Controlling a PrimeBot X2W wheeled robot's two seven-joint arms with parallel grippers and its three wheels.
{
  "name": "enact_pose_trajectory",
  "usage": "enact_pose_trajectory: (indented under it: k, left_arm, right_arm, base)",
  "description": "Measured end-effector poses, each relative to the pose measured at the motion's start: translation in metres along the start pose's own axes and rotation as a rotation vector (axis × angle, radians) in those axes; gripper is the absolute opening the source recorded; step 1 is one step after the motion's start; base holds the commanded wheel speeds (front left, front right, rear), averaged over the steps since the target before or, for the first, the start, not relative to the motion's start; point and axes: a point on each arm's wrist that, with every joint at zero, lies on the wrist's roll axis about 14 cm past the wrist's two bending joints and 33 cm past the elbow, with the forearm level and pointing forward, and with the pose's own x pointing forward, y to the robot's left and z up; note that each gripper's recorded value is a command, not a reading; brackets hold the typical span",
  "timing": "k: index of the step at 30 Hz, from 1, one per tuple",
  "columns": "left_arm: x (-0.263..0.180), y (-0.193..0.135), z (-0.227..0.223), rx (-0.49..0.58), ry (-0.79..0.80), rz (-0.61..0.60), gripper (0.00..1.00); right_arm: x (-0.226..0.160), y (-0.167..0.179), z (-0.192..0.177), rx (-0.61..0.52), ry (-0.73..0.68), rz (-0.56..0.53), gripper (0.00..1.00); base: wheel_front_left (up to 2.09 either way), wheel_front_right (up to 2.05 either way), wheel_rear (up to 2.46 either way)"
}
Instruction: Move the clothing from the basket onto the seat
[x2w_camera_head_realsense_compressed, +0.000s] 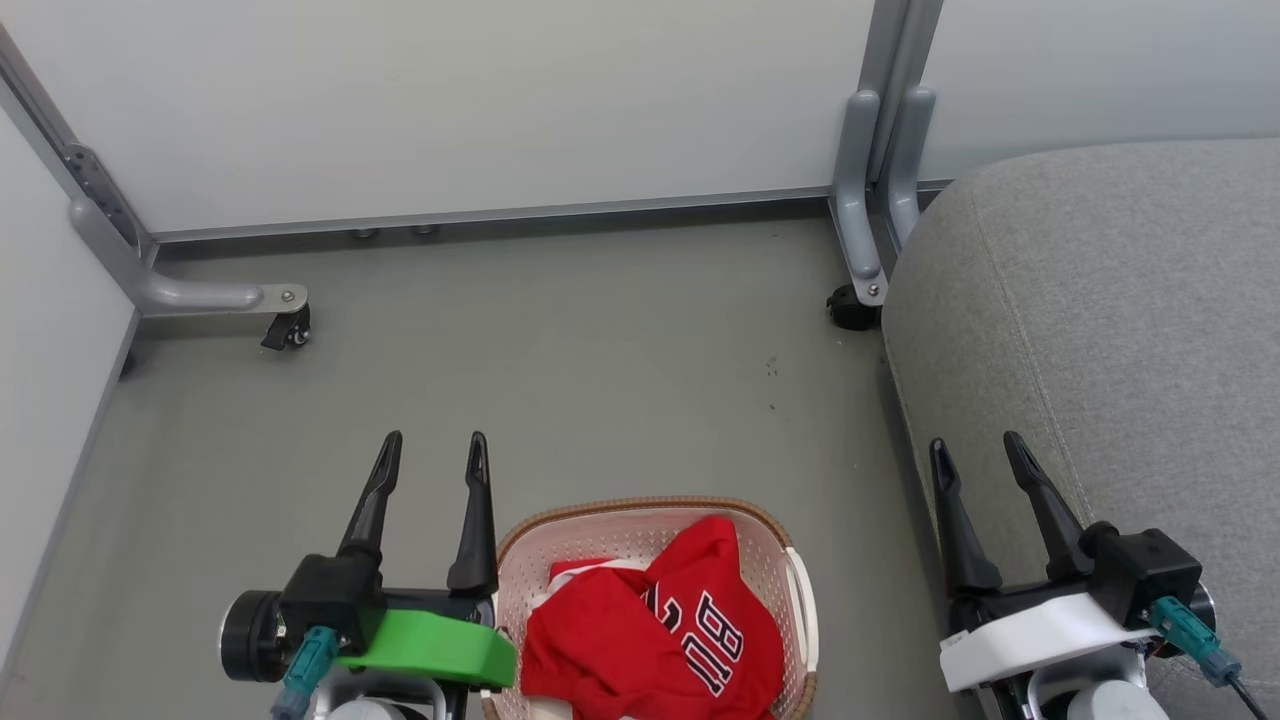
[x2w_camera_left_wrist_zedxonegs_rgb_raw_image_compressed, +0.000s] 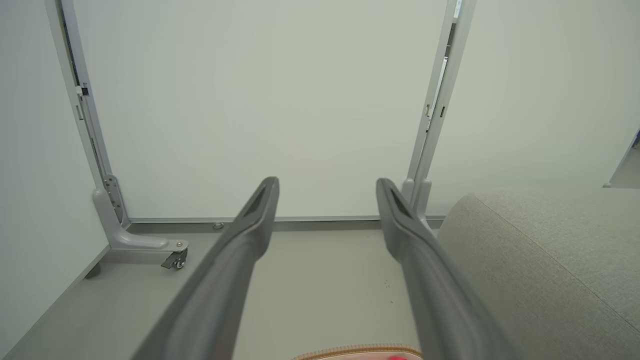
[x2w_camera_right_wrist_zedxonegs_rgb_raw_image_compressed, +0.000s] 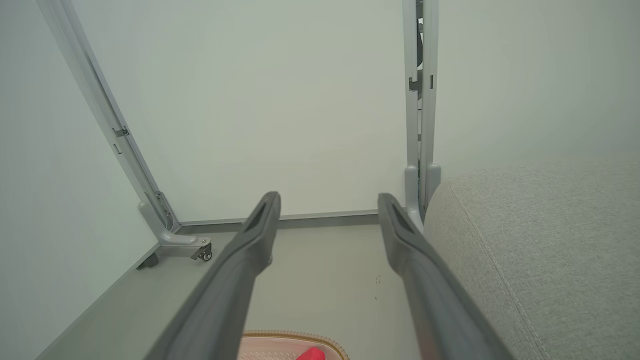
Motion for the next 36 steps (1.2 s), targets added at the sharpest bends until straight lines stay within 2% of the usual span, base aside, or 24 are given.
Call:
enact_pose_trajectory:
  k: [7,36]
  left_arm:
    - [0.0,-0.003,0.007,0.023,-0.029,-0.004,1.0]
    - [-0.009,-0.004,-0.006,0.038,0.013,-0.02,1.0]
  right_arm:
    - [-0.002,0.006,-0.001,-0.036,-0.001,0.024,1.0]
    - [-0.008,0.004,0.001,-0.033,-0.005,0.014,1.0]
  base:
    - [0.0,0.0,0.0]
    - [0.0,0.0,0.0]
